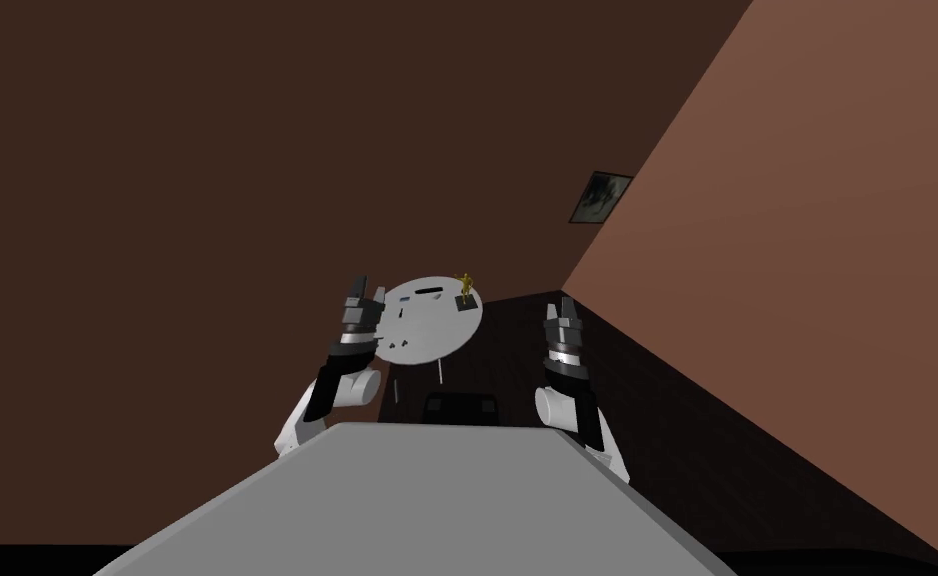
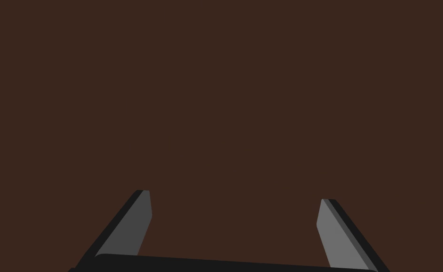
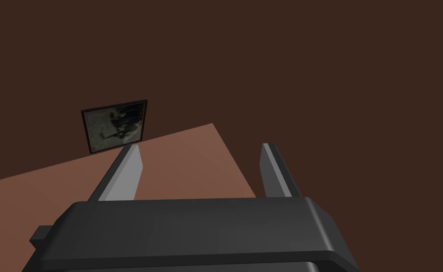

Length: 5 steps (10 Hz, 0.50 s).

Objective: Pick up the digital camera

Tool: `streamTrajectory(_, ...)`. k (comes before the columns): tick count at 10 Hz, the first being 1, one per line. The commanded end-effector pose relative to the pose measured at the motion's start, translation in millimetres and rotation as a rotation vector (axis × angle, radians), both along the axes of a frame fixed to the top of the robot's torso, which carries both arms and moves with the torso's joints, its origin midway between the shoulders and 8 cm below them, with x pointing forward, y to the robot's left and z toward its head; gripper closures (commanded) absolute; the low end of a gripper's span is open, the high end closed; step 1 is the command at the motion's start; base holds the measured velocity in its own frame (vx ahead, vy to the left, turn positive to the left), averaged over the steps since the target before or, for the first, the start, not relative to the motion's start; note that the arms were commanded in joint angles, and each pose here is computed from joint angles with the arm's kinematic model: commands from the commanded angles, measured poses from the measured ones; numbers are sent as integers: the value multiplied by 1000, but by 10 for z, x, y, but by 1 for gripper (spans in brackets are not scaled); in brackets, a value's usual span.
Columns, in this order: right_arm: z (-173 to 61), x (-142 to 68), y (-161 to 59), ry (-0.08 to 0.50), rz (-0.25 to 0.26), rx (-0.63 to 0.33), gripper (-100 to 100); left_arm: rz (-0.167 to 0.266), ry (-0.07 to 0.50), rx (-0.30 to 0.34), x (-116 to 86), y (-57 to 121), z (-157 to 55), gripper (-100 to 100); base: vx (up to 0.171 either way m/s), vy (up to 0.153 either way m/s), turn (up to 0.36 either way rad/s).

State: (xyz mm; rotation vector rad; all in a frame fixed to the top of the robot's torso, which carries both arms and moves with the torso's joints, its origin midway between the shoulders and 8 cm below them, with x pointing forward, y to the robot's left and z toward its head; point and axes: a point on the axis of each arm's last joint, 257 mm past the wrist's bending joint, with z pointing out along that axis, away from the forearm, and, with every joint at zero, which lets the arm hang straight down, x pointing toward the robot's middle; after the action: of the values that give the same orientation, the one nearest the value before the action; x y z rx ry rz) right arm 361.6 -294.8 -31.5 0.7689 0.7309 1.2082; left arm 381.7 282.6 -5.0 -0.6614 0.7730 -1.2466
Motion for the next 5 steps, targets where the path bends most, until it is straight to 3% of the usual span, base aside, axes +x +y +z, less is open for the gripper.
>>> streamTrajectory(1,0,0,0,0,0,0,0,-9,65,-4,174,14,-214,-100,-4,22,-106)
streamTrajectory(5,0,0,0,0,0,0,0,-16,174,-15,406,52,-623,-100,-4,23,-57)
